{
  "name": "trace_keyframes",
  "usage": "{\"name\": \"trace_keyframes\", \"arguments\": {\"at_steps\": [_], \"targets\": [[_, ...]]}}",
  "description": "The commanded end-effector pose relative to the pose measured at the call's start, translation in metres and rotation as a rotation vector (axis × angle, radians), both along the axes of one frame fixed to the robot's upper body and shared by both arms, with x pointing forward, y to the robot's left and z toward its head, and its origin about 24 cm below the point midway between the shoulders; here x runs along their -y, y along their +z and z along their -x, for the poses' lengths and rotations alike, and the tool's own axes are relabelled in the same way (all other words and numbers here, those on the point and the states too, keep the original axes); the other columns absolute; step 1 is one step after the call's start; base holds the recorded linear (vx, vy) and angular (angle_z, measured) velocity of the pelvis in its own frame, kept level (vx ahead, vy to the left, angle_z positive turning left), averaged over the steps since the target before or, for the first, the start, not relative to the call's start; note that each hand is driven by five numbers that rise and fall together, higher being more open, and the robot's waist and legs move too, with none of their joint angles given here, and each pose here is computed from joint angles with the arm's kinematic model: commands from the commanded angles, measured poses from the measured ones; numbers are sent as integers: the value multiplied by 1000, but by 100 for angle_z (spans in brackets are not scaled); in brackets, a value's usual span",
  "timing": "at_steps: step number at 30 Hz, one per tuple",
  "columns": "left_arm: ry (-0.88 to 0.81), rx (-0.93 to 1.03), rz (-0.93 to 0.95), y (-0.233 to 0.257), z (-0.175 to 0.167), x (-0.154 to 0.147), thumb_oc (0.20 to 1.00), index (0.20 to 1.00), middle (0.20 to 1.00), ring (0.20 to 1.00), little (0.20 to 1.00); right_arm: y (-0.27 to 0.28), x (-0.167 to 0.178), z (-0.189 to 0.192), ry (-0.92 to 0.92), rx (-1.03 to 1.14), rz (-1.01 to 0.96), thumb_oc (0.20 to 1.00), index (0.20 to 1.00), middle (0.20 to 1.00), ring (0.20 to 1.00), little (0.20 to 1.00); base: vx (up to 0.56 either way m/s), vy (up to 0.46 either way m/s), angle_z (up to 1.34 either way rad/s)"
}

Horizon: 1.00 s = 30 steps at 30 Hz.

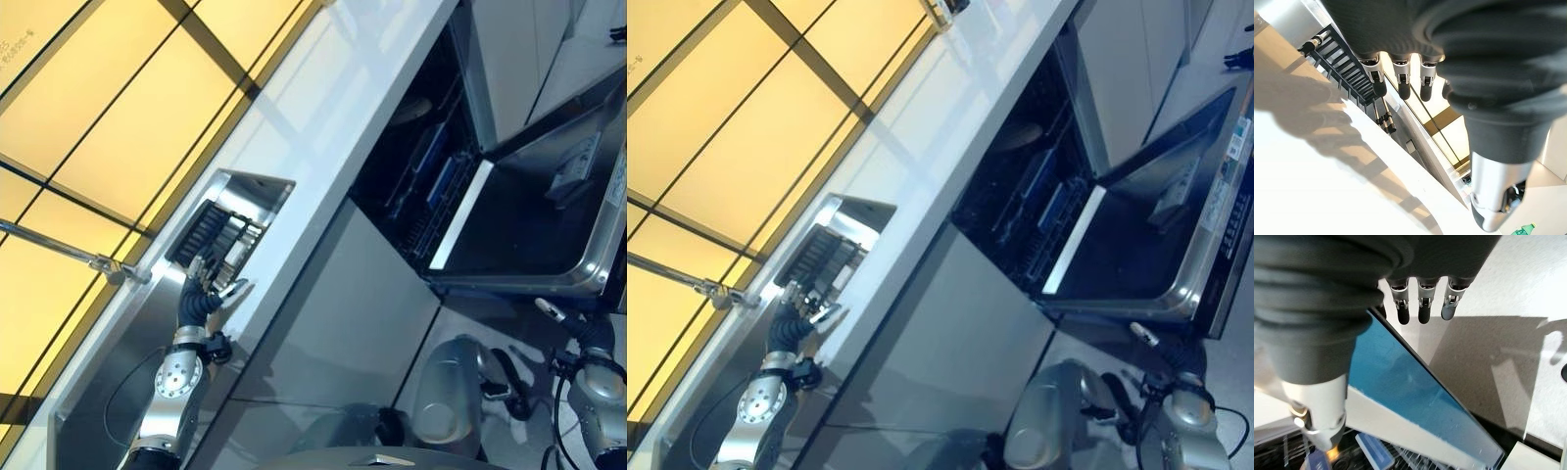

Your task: Pick up plates and place into dishwasher.

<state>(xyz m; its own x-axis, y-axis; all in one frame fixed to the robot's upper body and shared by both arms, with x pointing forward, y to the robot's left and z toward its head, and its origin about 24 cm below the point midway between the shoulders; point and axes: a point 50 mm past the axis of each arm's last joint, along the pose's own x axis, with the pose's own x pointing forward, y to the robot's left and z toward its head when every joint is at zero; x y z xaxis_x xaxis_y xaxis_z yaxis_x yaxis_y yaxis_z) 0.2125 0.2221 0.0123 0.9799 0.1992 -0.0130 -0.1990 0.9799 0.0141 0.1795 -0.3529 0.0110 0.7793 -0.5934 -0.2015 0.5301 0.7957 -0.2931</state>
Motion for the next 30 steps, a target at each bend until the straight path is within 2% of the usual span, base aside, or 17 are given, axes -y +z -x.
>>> {"name": "trace_keyframes", "arguments": {"at_steps": [1,11,18,25,30], "targets": [[20,-34,19,-10,11,-4,1000,1000,1000,1000,1000,75,-63,-69,412,341,137,1000,1000,1000,1000,1000,60,-39,9],[34,-66,-7,-13,20,-22,1000,1000,1000,1000,1000,70,-107,-67,661,305,125,1000,1000,1000,1000,1000,56,-57,10],[65,-60,-25,-6,17,-39,1000,1000,1000,1000,1000,79,-133,-66,841,359,109,1000,1000,1000,1000,1000,2,-94,16],[89,-25,-61,9,10,-51,1000,1000,1000,1000,1000,86,-147,-68,927,406,76,1000,1000,1000,1000,1000,-59,-125,20],[69,12,-104,24,2,-57,1000,1000,1000,1000,1000,87,-149,-72,917,441,60,1000,1000,1000,1000,1000,-66,-165,30]]}}
